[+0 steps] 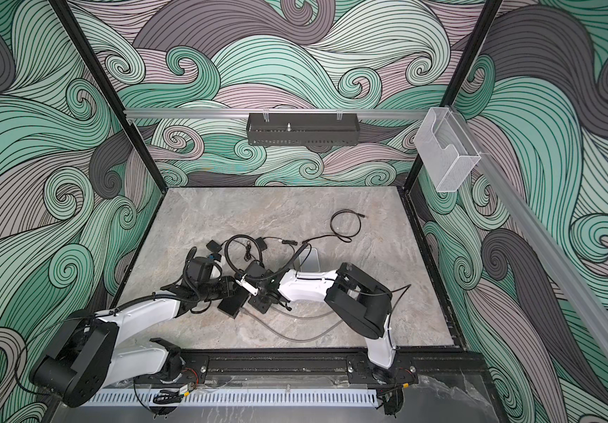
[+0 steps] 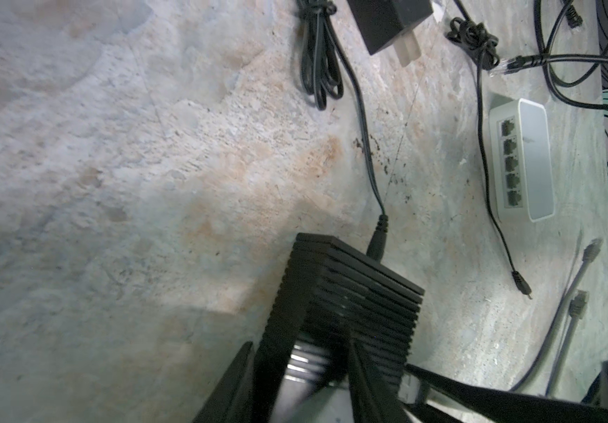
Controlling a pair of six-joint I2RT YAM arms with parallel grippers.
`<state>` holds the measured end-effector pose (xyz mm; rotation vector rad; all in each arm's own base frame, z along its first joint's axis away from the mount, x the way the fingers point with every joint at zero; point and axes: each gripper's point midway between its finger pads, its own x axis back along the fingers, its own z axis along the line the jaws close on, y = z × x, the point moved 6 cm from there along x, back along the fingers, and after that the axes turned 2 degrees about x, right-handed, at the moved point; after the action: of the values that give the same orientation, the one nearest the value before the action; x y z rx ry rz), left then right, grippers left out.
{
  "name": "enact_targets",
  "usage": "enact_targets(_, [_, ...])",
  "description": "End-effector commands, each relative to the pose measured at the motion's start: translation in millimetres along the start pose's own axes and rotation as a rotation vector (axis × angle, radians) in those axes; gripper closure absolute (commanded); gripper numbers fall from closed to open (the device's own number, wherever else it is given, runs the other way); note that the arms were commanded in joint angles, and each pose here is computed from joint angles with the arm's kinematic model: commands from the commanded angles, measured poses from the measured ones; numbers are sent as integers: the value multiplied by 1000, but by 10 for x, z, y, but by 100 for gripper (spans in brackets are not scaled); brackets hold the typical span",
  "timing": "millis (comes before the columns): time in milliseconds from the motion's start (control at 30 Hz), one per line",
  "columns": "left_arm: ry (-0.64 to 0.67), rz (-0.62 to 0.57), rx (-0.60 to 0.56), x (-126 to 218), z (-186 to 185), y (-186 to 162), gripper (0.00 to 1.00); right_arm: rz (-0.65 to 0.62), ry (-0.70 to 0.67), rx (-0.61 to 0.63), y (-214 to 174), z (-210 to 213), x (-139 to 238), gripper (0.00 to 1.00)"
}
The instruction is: Insert the plug into the switch port
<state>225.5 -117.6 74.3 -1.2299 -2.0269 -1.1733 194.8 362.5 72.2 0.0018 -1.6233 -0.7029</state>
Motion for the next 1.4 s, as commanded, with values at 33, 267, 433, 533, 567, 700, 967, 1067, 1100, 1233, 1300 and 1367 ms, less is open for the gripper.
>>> enact_targets(33, [-64,45,-28,-17,-72,-47,60,-70,-47,4,221,-46,77,100])
enact_targets(267, [-87,63,-35,-40,-94,-62,60,-89,-21,14,293,-18,97,100])
enact_targets(433, [-94,77,-33,-59,-100,-70,60,-128,65,48,345,94,115,100])
enact_targets(533, [-96,78,-33,-58,-100,-73,60,-168,93,63,362,137,144,100])
enact_targets(567, [-94,77,-34,-58,-99,-73,60,-180,99,66,369,148,152,100])
enact_targets(700, [-101,79,-35,-55,-107,-74,60,-194,71,54,380,112,162,100])
enact_targets(967, [-136,97,-32,-52,-124,-123,60,-182,-65,-26,431,-73,132,100])
enact_targets(1067, [-160,113,-28,-47,-141,-156,60,-205,-64,-35,479,-78,170,100])
enact_targets(1100, [-163,115,-22,-44,-140,-164,61,-215,-53,-34,499,-64,188,100])
enact_targets(1233, [-191,146,7,-69,-147,-221,61,-253,-14,-23,542,-20,258,100])
enact_targets(1300, [-216,158,20,-83,-156,-251,62,-268,16,-6,534,19,281,100])
enact_targets(1367, [-251,169,23,-97,-175,-277,62,-275,44,16,503,50,308,100])
